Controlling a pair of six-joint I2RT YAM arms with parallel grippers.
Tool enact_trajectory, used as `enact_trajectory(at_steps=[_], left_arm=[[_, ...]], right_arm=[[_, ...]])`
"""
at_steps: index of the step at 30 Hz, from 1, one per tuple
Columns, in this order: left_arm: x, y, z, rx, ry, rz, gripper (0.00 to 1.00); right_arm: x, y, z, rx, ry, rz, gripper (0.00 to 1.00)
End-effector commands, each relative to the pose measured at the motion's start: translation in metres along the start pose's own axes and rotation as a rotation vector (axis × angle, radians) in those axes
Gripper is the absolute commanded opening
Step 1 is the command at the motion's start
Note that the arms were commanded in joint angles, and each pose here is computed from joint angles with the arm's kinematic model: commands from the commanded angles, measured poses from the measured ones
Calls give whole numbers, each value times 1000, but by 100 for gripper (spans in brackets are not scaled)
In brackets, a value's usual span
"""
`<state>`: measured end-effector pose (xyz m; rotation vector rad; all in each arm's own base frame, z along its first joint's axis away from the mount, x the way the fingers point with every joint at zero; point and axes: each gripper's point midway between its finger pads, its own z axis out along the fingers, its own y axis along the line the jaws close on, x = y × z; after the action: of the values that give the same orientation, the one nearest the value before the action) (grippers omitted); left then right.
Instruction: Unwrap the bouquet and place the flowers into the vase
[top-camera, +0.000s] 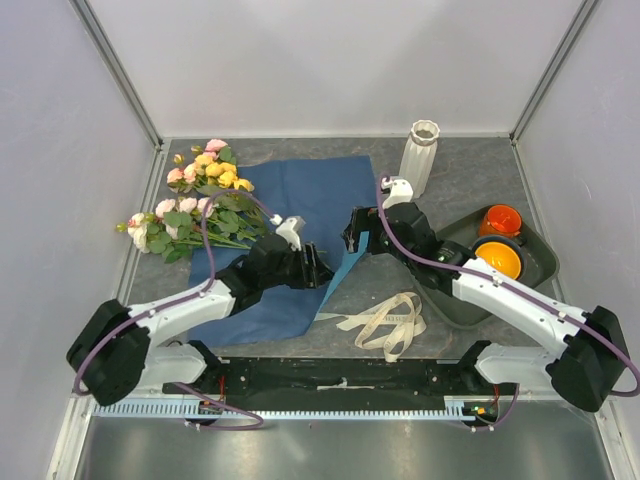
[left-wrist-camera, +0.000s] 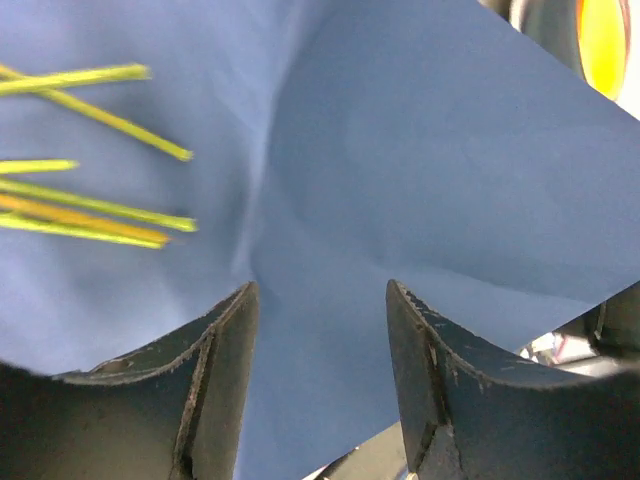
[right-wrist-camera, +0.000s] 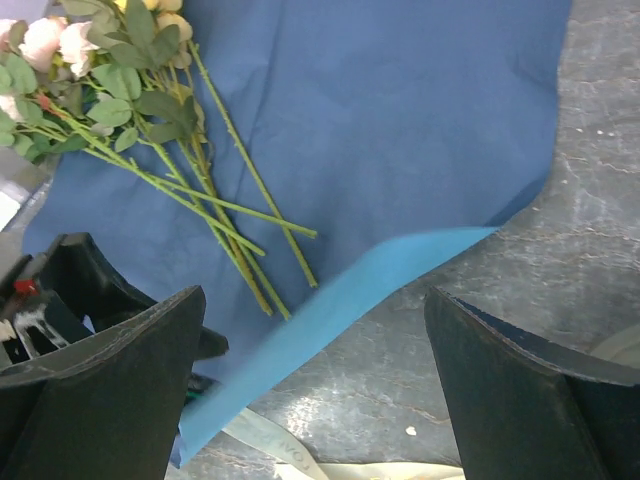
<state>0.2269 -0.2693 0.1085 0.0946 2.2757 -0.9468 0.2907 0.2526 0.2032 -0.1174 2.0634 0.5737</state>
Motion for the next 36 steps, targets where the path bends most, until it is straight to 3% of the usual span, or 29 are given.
enact_trajectory(at_steps=[1, 4, 11, 15, 17, 20, 25, 31, 36], left_arm=[[16, -46, 15, 241, 106, 47, 61], [38, -45, 25, 239, 183, 21, 61], [42, -60, 13, 288, 172, 93, 68], [16, -53, -7, 200, 78, 145, 73], [-12, -48, -24, 159, -28, 140, 74], [-44, -18, -44, 34, -136, 18, 73], [-91, 31, -65, -163, -320, -164, 71], [-120, 75, -77, -291, -432, -392, 72], [-144, 117, -94, -272, -514, -573, 76]], right_arm=[[-10, -13, -2, 45, -34, -17, 98], [-17, -15, -5, 49, -49, -18, 98], [-19, -27, 2, 88, -46, -29, 98], [3, -13, 18, 12, 56, -38, 98], [14, -6, 22, -44, 81, -36, 93], [35, 8, 18, -161, 86, -29, 78], [73, 0, 19, -174, 168, -24, 49], [106, -1, 14, -219, 240, 24, 42], [115, -3, 12, -232, 261, 12, 42]])
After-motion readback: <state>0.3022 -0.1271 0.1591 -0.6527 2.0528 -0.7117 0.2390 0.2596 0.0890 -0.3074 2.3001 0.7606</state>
